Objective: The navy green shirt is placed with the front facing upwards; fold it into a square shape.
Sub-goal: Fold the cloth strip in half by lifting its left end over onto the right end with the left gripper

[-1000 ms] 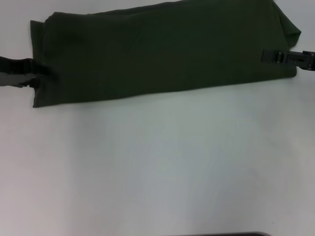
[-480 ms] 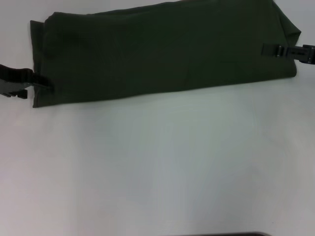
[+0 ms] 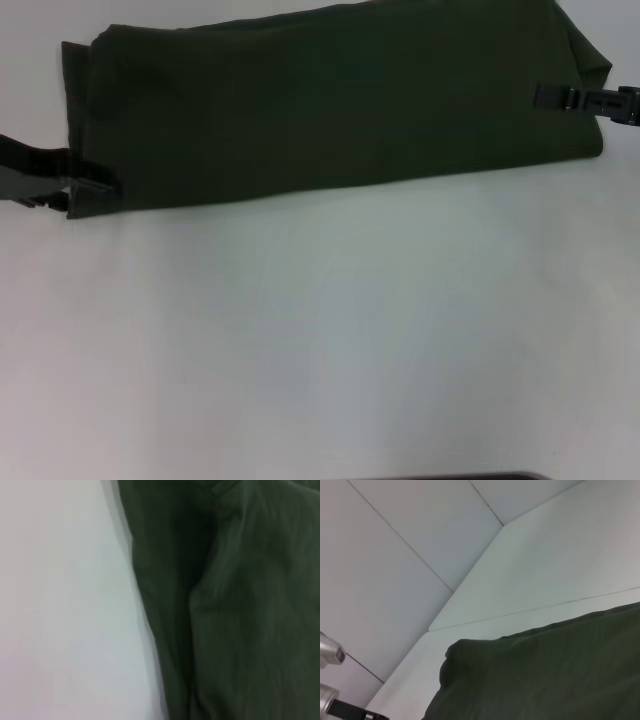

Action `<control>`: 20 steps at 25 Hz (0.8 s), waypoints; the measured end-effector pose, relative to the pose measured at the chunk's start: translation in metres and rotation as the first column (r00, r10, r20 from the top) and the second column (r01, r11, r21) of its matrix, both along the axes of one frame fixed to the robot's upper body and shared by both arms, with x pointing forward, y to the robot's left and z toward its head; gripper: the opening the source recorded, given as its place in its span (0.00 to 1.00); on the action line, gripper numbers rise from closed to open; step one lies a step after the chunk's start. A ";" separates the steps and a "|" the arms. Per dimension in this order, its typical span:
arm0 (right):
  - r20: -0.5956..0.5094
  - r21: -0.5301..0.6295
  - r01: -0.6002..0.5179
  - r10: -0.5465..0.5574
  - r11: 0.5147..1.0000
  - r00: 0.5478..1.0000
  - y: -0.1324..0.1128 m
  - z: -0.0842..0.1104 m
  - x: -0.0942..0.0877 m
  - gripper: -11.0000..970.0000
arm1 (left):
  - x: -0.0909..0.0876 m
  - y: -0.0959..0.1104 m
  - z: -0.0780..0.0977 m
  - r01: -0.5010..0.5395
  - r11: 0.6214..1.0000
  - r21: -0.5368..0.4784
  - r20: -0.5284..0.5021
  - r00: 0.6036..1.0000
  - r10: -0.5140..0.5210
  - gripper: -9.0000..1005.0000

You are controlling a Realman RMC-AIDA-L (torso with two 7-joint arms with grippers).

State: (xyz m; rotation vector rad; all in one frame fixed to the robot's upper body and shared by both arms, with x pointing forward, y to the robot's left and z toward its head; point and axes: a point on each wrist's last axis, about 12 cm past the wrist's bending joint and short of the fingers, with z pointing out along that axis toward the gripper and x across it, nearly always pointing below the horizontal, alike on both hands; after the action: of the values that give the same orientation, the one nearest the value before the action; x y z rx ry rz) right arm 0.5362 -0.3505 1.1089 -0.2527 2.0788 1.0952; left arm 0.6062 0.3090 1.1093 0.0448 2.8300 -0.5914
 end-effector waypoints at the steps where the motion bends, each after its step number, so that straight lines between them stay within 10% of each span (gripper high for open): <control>1: 0.000 0.000 0.000 0.000 1.000 1.000 0.000 0.000 0.000 0.75 | 0.000 -0.001 -0.001 0.001 1.000 -0.003 -0.002 1.000 -0.001 0.82; 20: -0.013 0.009 -0.001 0.001 1.000 1.000 -0.002 -0.002 -0.004 0.75 | 0.006 -0.012 0.003 0.034 0.999 0.008 0.032 0.999 -0.034 0.80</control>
State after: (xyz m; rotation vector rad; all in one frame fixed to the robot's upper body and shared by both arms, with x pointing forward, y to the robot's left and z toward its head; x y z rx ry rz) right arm 0.5325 -0.3524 1.1065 -0.2423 2.0852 1.1098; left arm 0.6118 0.2965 1.1120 0.1028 2.8053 -0.5813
